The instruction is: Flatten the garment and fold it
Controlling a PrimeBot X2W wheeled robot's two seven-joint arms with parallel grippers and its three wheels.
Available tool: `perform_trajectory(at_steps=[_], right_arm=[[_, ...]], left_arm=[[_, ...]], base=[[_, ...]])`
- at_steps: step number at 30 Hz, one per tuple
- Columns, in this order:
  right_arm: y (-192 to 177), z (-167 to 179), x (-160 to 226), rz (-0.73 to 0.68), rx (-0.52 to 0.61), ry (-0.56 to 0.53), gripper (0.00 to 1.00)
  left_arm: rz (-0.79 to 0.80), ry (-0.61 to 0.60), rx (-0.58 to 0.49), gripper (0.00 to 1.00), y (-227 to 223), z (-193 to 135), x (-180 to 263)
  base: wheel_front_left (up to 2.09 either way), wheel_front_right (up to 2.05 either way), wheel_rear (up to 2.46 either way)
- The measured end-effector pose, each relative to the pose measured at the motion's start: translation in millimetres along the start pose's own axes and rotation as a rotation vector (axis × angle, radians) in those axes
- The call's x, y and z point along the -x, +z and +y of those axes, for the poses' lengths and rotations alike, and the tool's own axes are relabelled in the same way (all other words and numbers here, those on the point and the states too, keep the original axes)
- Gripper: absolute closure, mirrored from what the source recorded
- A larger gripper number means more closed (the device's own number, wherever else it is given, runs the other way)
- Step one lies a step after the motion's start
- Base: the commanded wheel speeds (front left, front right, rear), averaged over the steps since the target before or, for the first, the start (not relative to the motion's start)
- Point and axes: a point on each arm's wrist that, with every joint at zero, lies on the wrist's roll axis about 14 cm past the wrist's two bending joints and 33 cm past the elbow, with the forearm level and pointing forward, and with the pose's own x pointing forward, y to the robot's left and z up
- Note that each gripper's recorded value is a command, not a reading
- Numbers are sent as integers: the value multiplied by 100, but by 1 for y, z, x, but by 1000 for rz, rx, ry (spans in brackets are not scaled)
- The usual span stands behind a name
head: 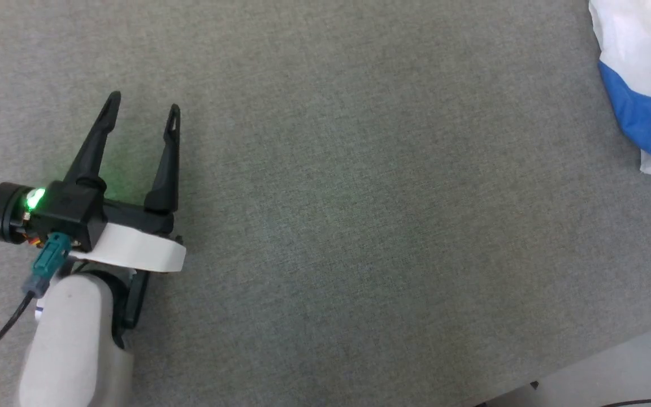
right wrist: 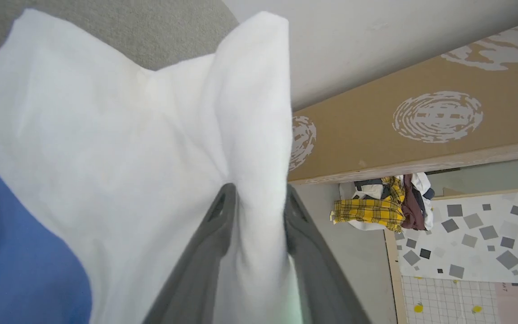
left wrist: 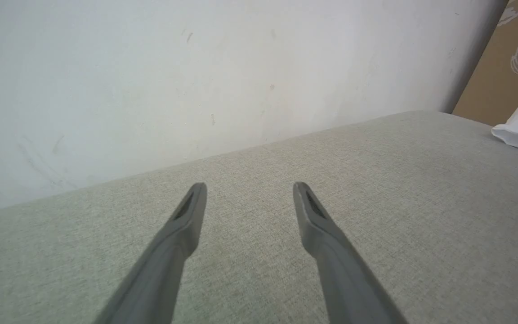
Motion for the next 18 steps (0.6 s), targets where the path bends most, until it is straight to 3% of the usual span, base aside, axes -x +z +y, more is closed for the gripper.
perform_trajectory(at_steps=[6, 12, 18], right_arm=[[14, -18, 15, -104, -80, -47, 0], [27, -26, 41, -254, -240, -71, 0], [66, -11, 76, -460, -436, -37, 0]], left_arm=[[-21, 17, 18, 0, 13, -6, 11], [-33, 56, 52, 0, 29, -10, 31], [-52, 117, 68, 0, 49, -8, 59]], base=[[0, 0, 0], [0, 0, 0], [0, 0, 0]])
